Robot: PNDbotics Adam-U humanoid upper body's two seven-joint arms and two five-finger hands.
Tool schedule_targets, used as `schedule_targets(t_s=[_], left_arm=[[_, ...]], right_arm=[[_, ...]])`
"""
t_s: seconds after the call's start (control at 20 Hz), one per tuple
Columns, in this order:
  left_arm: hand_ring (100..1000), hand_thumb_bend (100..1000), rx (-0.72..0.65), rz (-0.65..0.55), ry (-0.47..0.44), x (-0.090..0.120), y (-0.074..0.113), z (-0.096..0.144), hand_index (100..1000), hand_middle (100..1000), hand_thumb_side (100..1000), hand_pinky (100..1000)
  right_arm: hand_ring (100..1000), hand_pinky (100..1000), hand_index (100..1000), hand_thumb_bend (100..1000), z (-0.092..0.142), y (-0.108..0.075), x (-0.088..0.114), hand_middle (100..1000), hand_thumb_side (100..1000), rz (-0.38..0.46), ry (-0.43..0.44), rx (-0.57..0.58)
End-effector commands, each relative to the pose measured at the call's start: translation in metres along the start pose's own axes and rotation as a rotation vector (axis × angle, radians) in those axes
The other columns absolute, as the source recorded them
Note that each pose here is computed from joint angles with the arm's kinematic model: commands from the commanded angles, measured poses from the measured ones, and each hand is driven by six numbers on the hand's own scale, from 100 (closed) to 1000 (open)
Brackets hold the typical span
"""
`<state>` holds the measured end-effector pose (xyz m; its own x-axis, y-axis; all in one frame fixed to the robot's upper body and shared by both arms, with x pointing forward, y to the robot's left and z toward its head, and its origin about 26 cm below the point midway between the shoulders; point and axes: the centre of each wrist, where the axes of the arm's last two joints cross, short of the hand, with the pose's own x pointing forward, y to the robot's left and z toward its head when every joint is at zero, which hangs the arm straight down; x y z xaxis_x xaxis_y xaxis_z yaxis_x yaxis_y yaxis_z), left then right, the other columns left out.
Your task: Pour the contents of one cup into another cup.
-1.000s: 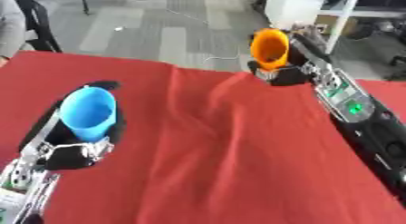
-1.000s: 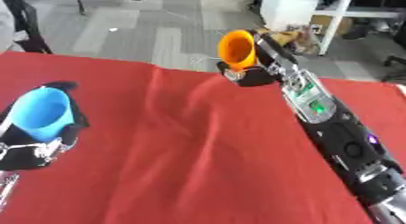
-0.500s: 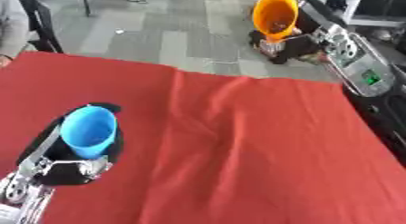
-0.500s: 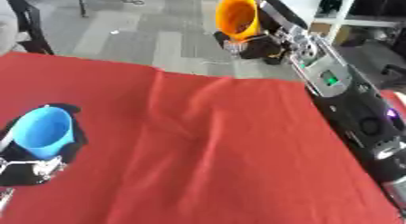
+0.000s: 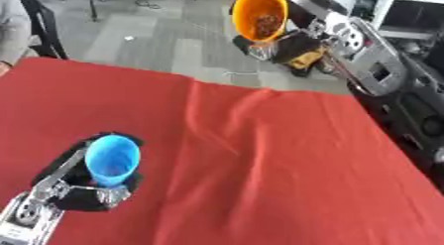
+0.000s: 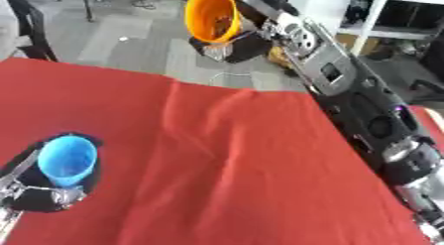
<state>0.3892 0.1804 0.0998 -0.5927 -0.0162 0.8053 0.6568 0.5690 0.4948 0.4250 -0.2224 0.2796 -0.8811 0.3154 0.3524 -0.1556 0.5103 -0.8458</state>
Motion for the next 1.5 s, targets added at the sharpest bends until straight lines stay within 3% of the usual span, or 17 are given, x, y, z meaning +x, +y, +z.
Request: schedule_targets(t_s=[0.05,0.45,0.9,1.15,1.5], left_arm=[[336,144,-0.004,-0.030,-0.021,0.000,0.005,-0.012,755,310,100,513],[339,157,0.001,-0.035,-0.060,-0.002,0.008,-0.030,757,313,100,514],[343,150,-0.016,-0.027,-0.102,0.003,0.005,-0.046,760,318,100,517],[342,140,-0.030,-0.014,-0.106,0.004,0.003,-0.051,761,318,100,518],[343,128,-0.042,0.008,-0.097,0.003,0.002,-0.053,762,318,100,519]], right_arm=[[622,602,667,223,-0.019,0.002,0.009,338,100,0.009,-0.052,0.031],[625,599,669,254,-0.049,0.033,0.013,336,100,-0.059,-0.110,0.091],[626,601,670,238,-0.060,0.068,0.000,338,100,-0.055,-0.091,0.140],[619,608,662,247,-0.064,0.074,0.002,345,100,0.004,-0.110,0.142],[609,620,652,259,-0.070,0.074,0.011,360,100,0.158,-0.143,0.139]])
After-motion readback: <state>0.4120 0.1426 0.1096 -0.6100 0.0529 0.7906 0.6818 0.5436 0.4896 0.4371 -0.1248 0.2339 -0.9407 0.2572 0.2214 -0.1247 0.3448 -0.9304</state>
